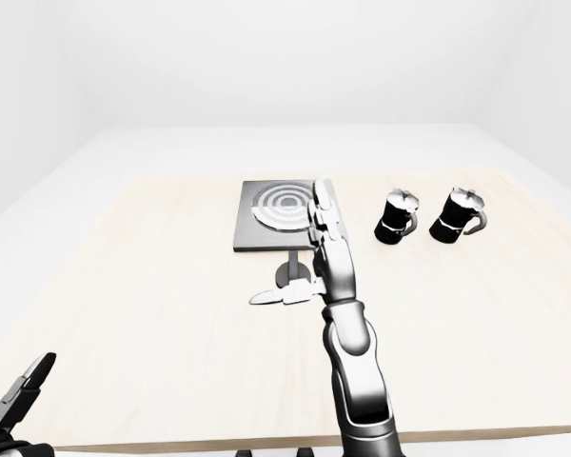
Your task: Turn off the stove.
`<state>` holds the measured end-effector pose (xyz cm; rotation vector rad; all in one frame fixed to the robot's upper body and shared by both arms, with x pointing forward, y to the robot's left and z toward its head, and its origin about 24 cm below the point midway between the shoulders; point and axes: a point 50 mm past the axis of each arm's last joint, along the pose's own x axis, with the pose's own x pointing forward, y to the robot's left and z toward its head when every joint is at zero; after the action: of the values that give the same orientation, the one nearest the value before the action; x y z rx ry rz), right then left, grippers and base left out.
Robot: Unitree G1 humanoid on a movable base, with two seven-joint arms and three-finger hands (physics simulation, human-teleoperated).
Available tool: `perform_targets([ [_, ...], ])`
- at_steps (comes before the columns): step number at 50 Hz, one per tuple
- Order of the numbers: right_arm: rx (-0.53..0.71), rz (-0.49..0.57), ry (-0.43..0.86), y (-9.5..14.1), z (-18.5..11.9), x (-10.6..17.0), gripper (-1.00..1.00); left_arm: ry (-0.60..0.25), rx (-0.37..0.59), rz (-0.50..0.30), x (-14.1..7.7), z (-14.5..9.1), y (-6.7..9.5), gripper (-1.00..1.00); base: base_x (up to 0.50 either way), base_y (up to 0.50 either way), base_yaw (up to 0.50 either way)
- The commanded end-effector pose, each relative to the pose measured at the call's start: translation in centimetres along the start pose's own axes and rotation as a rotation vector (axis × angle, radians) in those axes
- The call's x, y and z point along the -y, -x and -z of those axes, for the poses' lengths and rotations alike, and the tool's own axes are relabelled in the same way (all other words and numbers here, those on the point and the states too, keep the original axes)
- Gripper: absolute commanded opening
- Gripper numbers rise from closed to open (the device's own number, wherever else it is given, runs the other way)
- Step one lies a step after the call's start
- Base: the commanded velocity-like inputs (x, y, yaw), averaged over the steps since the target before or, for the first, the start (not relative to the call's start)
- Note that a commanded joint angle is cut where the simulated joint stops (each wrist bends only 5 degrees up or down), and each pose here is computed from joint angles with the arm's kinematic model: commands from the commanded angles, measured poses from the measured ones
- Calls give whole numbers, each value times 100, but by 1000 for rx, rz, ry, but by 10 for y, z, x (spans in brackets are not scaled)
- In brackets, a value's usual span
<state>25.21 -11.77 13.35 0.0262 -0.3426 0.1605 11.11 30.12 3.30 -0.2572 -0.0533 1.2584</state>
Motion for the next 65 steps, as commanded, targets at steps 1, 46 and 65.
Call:
perform_targets([
  [1,-56,32,0,3,13,4,100,-4,-4,0,0,1,0,100,0,0,0],
  [46,-308,23,9,10,71,1,100,7,-1,2,1,0,0,100,0,0,0],
  [65,-557,45,-36,27,126,2,100,0,0,0,0,0,0,100,0,0,0],
])
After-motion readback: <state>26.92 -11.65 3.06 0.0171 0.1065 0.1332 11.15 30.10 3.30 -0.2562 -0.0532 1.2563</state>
